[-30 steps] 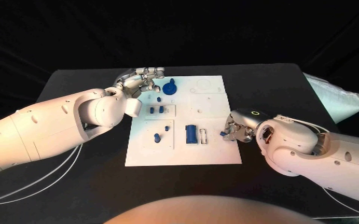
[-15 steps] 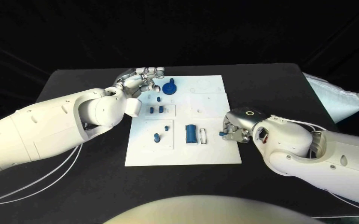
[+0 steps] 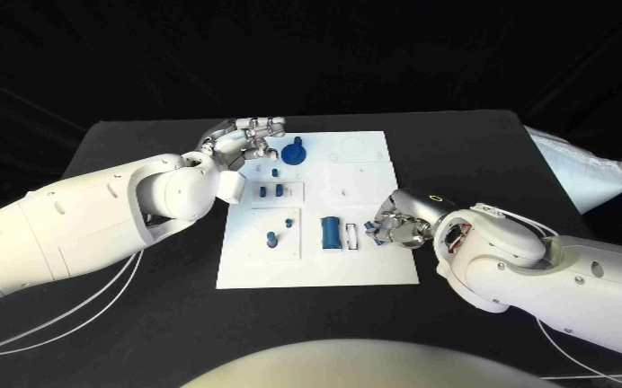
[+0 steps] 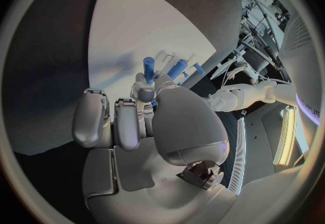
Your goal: Assemble the parts on the task board
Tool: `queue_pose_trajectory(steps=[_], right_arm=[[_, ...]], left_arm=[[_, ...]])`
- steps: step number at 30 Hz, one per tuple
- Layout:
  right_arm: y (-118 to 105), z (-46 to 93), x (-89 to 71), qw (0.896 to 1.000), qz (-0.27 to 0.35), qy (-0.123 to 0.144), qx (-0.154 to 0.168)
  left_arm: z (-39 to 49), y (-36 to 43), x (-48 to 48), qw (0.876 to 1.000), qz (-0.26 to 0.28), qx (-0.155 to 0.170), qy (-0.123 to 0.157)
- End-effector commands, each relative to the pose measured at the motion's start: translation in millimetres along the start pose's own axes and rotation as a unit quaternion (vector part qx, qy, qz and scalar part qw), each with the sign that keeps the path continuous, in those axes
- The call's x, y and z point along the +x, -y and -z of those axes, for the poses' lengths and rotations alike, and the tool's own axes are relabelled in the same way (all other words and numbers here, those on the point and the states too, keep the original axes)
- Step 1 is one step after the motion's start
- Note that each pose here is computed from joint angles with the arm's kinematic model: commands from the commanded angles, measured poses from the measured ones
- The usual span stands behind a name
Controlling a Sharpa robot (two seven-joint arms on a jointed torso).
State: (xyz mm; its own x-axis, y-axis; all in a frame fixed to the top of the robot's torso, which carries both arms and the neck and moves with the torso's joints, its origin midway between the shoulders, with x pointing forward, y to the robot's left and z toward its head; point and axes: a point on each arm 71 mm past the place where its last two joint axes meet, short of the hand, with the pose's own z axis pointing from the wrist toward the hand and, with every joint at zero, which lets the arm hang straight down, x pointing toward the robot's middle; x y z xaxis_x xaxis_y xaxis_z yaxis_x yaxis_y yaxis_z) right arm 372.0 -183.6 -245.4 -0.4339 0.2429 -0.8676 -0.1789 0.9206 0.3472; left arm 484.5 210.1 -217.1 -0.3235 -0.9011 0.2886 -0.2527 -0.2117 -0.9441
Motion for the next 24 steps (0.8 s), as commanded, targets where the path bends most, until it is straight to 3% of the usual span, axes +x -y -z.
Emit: queue_pose_trajectory(steps=[1,10,24], right_arm=[[-2.9,-1.1,0.8,0.996,-0.092,-0.001,0.009],[-8.6,-8.3,6.3,0.992,-0.12,-0.023,0.019],[-12.3,-16.9,14.2,0.994,-0.092,-0.057,0.028]], left_arm=[[-0.5,0.1,3.7,1.0,0.002,0.002,-0.013],[-0.5,-0.1,4.2,1.0,0.002,0.001,-0.014],[-0.3,-0.1,4.4,1.0,0.002,0.001,-0.015]])
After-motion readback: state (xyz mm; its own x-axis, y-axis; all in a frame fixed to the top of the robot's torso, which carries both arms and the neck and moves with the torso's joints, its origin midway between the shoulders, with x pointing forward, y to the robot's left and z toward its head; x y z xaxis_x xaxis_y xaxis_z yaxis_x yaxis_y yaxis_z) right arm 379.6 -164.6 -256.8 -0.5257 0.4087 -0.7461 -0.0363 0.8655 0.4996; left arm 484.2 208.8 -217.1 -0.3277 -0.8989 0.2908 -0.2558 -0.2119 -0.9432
